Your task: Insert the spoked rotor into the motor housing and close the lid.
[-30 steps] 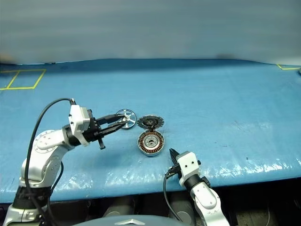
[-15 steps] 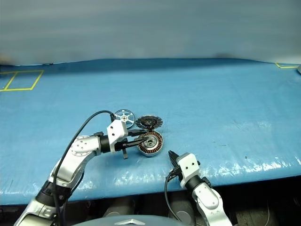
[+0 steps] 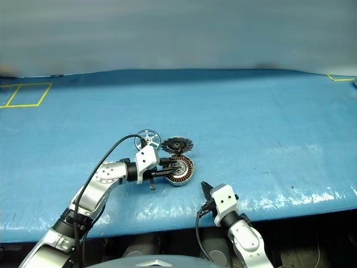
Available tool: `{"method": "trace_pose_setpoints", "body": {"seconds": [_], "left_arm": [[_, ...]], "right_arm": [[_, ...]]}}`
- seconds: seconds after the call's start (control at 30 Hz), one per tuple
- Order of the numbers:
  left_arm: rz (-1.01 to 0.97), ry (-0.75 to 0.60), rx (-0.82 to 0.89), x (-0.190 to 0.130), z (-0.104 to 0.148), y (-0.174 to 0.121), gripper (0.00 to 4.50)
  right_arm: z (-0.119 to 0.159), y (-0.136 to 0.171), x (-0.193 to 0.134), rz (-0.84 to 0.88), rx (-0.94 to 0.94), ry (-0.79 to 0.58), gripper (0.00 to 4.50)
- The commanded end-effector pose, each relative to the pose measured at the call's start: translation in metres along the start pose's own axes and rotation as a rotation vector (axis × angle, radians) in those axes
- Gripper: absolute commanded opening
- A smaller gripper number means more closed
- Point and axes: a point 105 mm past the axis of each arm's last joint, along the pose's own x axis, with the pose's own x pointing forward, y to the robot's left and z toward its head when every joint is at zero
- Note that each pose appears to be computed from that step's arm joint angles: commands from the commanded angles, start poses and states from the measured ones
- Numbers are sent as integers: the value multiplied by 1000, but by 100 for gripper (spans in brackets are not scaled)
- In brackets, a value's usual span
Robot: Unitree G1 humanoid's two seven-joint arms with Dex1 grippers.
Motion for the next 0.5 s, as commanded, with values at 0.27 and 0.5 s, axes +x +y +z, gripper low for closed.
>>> {"method": "trace_pose_setpoints", "body": {"seconds": [0.27,0.5], "left_arm": [[-29,4,19,3,5,1,297],[-41,-110,-6,-3,26,-2,443]], "right_arm": [[10,0,0,-3,-16,-44,0],[13,-3,-2,-10,-16,-53,0]]}}
